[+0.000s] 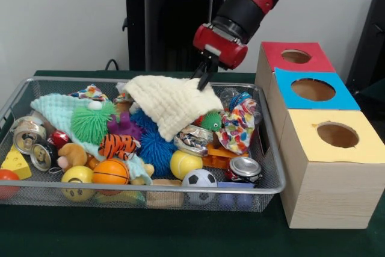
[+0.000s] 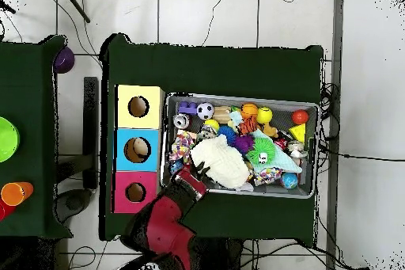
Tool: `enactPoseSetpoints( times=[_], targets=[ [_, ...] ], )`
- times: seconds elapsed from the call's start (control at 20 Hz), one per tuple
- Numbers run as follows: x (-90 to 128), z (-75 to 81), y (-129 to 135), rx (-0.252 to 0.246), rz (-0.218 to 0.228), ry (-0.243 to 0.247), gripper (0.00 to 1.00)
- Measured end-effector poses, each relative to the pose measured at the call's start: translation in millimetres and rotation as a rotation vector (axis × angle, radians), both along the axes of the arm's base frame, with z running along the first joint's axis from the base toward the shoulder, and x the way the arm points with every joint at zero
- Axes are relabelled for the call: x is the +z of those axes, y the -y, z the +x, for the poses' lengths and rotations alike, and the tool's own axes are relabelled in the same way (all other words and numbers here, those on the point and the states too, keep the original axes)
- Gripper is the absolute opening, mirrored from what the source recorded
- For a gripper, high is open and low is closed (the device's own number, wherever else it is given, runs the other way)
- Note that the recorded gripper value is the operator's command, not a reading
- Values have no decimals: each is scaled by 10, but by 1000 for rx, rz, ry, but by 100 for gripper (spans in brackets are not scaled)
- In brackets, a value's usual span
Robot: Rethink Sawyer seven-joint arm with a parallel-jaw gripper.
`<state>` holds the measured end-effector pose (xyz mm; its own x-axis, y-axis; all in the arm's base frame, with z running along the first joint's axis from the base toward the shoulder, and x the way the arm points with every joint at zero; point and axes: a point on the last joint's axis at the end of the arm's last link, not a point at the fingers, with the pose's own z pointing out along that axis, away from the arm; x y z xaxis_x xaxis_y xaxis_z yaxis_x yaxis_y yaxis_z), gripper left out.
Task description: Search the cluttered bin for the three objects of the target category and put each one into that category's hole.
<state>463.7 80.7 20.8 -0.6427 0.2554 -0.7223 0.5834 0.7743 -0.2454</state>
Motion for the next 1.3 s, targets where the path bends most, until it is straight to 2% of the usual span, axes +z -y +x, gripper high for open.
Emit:
enactPoseSetpoints(
  times=[0.1,0.15,0.25,0.3,0.4,0.45,0.5,0.6,0.75,1.05,1.3],
  targets=[
    [128,67,-158,54,-95,137,0],
    [158,79,-189,67,-116,168,0],
    [260,121,-280,107,-185,273,0],
    [331,147,-328,133,-232,344,0],
    [395,169,-364,155,-276,410,0],
    [469,196,-385,178,-332,491,0],
    [496,204,-382,183,-352,518,0],
    [542,215,-357,187,-391,565,0],
    [562,220,-287,164,-417,593,0],
    [610,203,-142,106,-448,621,0],
    [660,213,-96,76,-456,642,0]
  ],
)
